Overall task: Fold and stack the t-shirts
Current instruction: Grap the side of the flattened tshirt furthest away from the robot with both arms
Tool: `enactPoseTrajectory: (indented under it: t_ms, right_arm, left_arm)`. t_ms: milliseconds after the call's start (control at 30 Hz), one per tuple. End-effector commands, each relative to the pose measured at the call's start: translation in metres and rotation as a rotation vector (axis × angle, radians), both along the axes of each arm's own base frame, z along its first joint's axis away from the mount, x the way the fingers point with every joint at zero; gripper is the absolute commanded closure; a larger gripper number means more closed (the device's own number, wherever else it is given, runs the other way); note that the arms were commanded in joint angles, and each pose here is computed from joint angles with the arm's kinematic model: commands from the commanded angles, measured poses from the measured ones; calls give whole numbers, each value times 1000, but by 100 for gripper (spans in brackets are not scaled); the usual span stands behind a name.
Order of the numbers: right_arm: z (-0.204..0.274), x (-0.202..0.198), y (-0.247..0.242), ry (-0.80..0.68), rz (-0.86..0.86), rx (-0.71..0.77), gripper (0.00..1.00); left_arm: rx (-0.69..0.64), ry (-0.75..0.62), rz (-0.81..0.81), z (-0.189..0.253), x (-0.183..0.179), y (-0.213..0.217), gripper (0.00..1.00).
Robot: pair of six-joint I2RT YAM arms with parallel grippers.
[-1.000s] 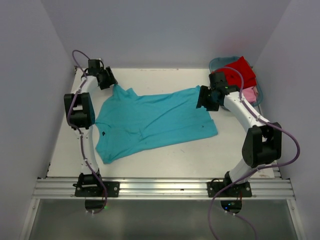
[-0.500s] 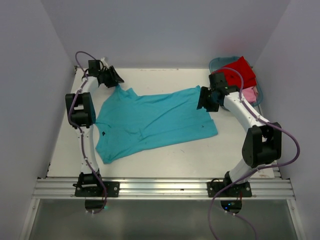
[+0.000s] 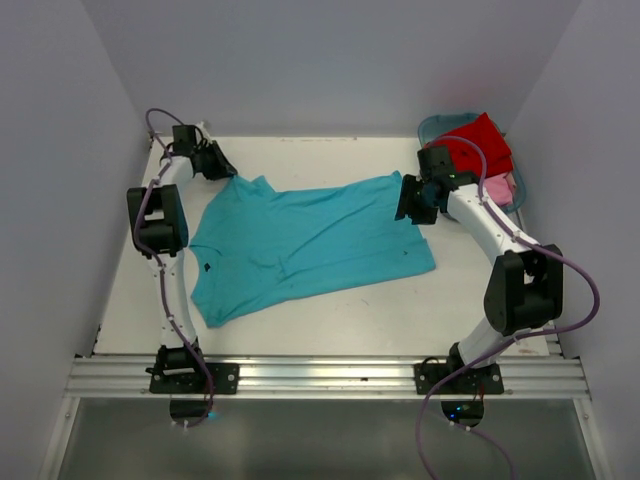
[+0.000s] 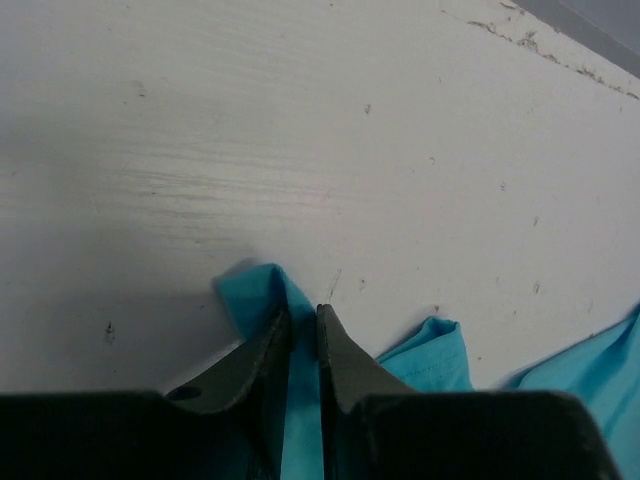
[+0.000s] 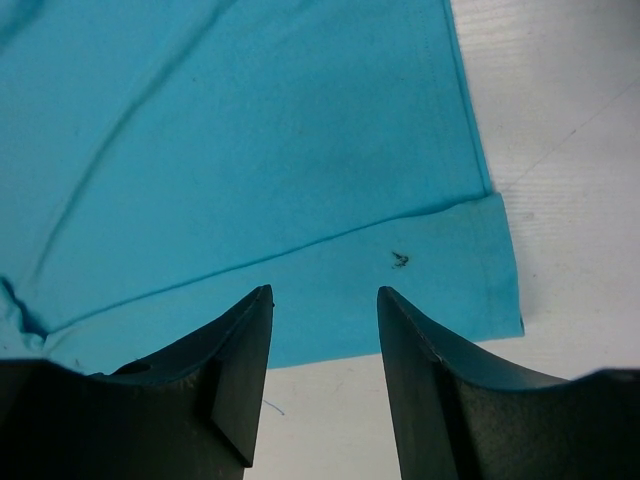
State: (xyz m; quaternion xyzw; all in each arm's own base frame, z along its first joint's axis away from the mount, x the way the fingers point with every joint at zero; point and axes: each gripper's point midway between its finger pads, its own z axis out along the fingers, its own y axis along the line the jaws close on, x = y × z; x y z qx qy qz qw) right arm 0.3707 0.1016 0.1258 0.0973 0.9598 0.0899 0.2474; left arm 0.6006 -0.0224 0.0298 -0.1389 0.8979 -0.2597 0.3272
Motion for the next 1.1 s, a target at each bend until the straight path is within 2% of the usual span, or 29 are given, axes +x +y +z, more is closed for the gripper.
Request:
enactPoseTrajectory:
  t_ms: [0, 133, 233, 267, 300, 467, 500, 567, 600, 633, 667, 700, 733, 800, 833, 900, 933, 1000, 1033, 1067]
  right_arm:
    - [4, 0, -2, -15, 4, -13, 50]
    - [5, 2, -2, -20, 3, -12, 51]
    - [4, 7, -4, -28, -10, -21, 53]
    - [2, 11, -4, -32, -16, -27, 56]
    - [2, 14, -5, -35, -24, -34, 60]
    - [6, 53, -16, -79, -96, -93, 100]
    - [-3, 62, -17, -63, -113, -101, 100]
    - [7, 88, -18, -105, -142, -103, 98]
    - [-5, 97, -18, -86, -144, -108, 83]
    - [-7, 105, -17, -84, -148, -111, 72]
    - [7, 121, -16, -127, -156, -104, 67]
    - [-11, 128, -14, -91, -144, -119, 54]
    - [0, 143, -12, -128, -147, -114, 49]
    - [-8, 156, -10, -123, -139, -125, 45]
    - [-27, 161, -12, -84, -138, -135, 45]
    - [-25, 179, -9, -103, -135, -120, 45]
    - [-46, 184, -8, -71, -132, -124, 46]
    - [-39, 199, -4, -103, -122, -114, 48]
    - [-56, 203, -5, -79, -124, -127, 49]
    - [-46, 213, -5, -114, -128, -126, 50]
  left_arm:
    - [95, -74, 65, 38, 11, 24, 81]
    - [87, -42, 80, 32, 15, 27, 85]
    - [34, -99, 56, 40, 13, 17, 88]
    - [28, -176, 49, 65, 18, 15, 88]
    - [17, -172, 52, 63, 13, 14, 90]
    - [2, -241, 22, 105, 14, 8, 92]
    - [-4, -237, 14, 107, 12, 6, 92]
    - [-10, -246, 9, 116, 7, 5, 92]
    - [-18, -243, 1, 115, 4, 3, 93]
    - [-20, -245, -1, 116, 2, 2, 93]
    - [-20, -262, -4, 124, 0, 1, 93]
    - [-24, -255, -11, 121, -4, 0, 93]
    - [-23, -263, -11, 127, -6, -1, 93]
    - [-36, -254, -21, 126, -11, -4, 93]
    - [-42, -253, -26, 127, -13, -5, 93]
    - [-51, -246, -37, 125, -17, -8, 93]
    - [-51, -248, -37, 127, -19, -9, 93]
    - [-46, -240, -38, 125, -23, -8, 94]
    - [-46, -244, -38, 127, -24, -9, 94]
    - [-48, -235, -39, 124, -26, -9, 94]
